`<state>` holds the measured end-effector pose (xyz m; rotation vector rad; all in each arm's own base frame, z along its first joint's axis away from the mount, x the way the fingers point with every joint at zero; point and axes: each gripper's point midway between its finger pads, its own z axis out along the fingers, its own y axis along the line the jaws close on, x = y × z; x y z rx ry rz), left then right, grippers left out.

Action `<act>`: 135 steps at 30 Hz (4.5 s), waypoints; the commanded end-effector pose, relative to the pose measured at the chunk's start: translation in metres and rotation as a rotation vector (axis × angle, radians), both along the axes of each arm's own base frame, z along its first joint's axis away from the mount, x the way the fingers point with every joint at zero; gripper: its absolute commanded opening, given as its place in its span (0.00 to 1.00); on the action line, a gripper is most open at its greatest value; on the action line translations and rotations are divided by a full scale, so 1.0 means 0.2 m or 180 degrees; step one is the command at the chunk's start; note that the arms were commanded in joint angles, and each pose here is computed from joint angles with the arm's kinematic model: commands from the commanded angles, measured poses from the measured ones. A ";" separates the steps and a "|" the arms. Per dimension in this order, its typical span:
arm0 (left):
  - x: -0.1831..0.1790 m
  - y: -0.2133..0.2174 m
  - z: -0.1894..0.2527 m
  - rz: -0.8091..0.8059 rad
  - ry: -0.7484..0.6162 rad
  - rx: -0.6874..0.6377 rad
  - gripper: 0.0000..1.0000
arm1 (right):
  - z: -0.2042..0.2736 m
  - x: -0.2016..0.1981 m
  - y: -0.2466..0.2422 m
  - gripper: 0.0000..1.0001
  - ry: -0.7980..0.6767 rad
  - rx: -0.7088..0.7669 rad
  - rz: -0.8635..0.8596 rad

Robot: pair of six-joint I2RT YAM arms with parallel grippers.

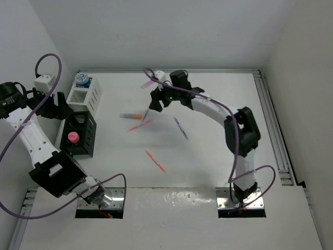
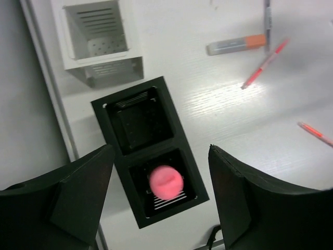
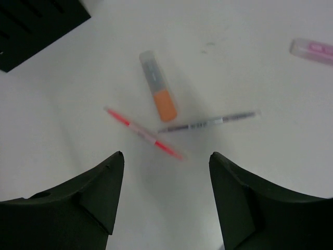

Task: Sort the stationery into containers
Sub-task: Pick up the pen from the center of the board, then place the pen in the storage box.

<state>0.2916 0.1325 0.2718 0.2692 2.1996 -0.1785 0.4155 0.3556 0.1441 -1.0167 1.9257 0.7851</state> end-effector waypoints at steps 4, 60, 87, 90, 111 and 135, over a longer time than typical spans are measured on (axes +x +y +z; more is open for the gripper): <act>-0.01 -0.13 0.10 -0.0383 -0.0191 -0.0103 0.81 | -0.10 0.22 0.32 0.67 -0.0504 0.0179 0.0267; -0.25 -0.97 0.54 -0.2226 -0.1984 0.0742 0.76 | 0.48 -0.68 0.10 0.00 0.0429 0.0507 0.0514; -0.29 -1.67 0.16 -0.4069 -0.1810 0.1743 0.63 | 0.39 -0.79 -0.03 0.00 0.1919 0.0967 -0.0447; -0.31 -1.74 0.09 -0.4257 -0.1658 0.1612 0.63 | 0.39 -0.80 -0.05 0.00 0.1949 0.0991 -0.0468; -0.30 -1.87 -0.13 -0.4525 -0.1350 0.1548 0.53 | 0.44 -0.89 -0.07 0.00 0.1987 0.1060 -0.0385; -0.17 -1.80 -0.12 -0.3847 -0.1169 0.1248 0.00 | 0.60 -0.86 -0.05 0.34 0.1850 0.1335 -0.0125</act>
